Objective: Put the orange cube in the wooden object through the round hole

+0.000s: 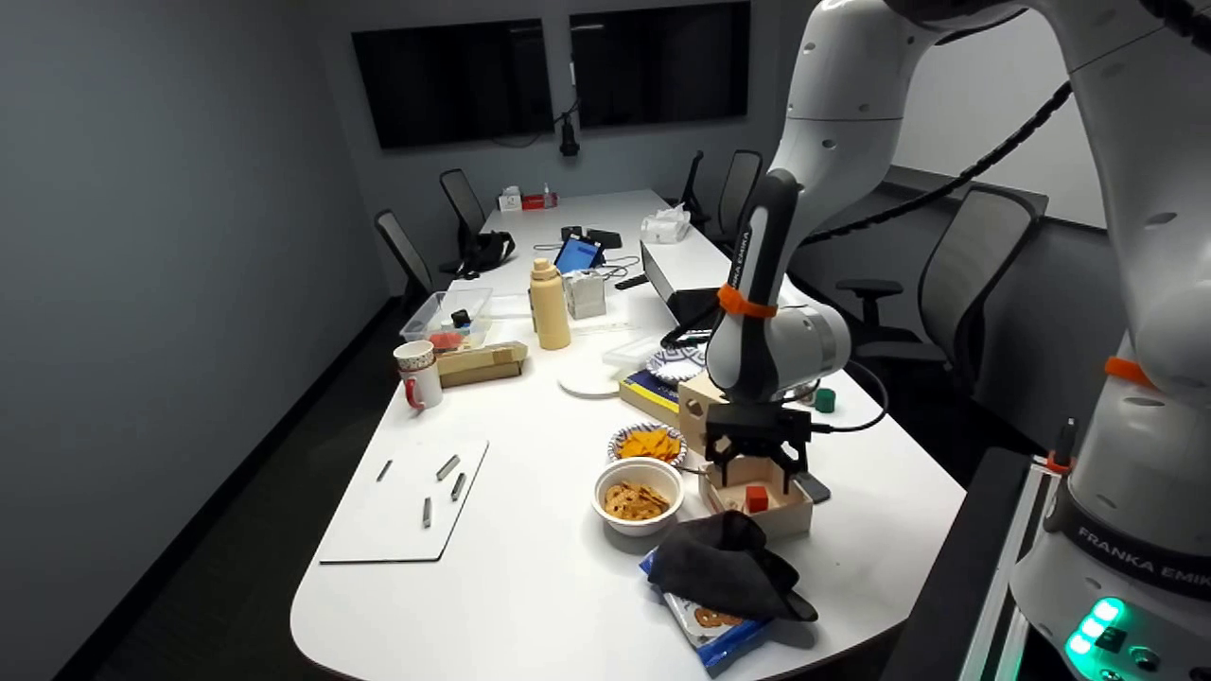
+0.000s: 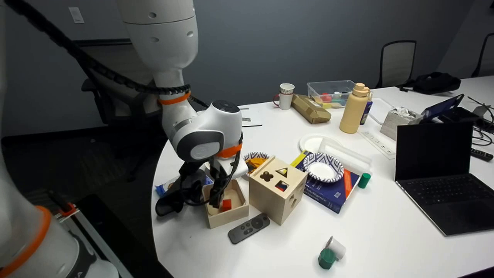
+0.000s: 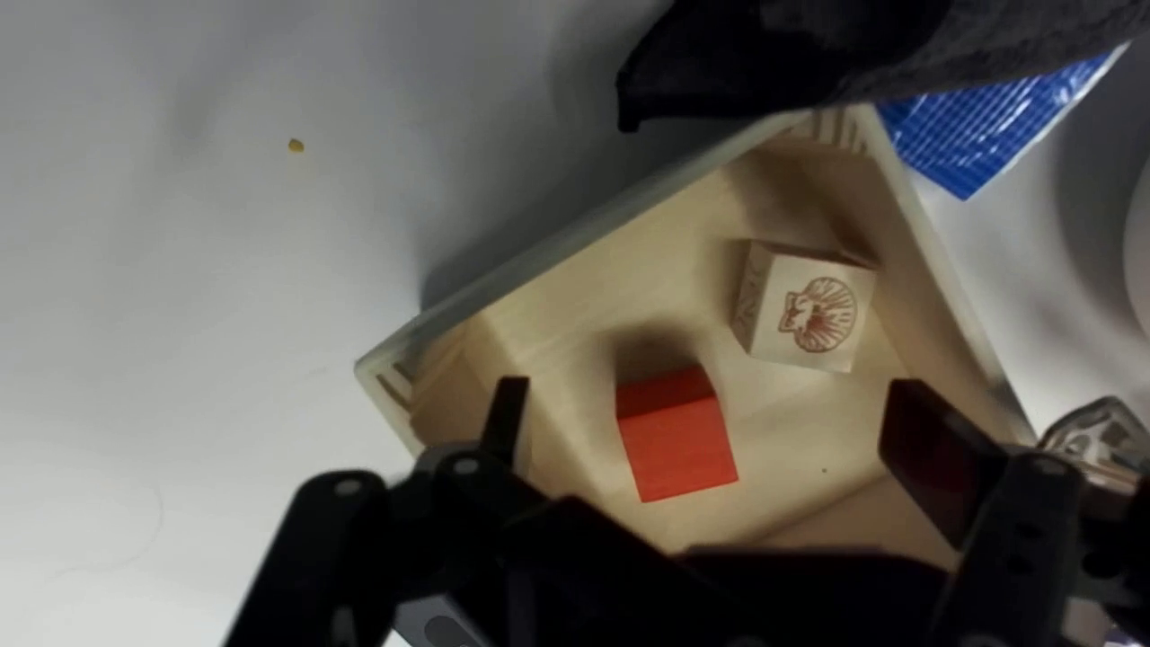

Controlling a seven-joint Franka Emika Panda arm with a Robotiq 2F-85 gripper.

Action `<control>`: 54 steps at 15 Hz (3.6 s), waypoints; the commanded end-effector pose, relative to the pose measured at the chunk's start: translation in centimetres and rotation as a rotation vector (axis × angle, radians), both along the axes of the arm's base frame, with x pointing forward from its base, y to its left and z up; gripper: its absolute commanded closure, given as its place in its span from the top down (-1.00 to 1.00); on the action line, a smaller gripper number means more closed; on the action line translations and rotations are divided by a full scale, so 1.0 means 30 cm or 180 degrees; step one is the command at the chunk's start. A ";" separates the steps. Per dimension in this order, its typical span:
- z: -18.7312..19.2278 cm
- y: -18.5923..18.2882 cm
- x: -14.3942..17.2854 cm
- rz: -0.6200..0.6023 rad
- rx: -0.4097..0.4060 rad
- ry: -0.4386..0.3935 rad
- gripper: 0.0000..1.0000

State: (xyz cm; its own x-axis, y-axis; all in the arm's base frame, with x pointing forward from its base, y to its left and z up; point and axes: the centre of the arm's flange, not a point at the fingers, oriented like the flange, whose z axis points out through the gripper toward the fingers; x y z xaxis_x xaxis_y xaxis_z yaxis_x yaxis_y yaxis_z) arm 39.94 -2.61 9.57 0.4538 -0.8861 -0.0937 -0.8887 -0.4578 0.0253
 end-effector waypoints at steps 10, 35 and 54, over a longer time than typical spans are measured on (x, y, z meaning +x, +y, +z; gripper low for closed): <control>-0.101 -0.033 0.067 0.0102 0.0013 0.0008 0.77; 0.413 -0.059 0.199 0.1421 0.0036 0.0468 -0.82; 0.443 -0.356 0.308 0.2569 -0.0047 0.0346 -0.82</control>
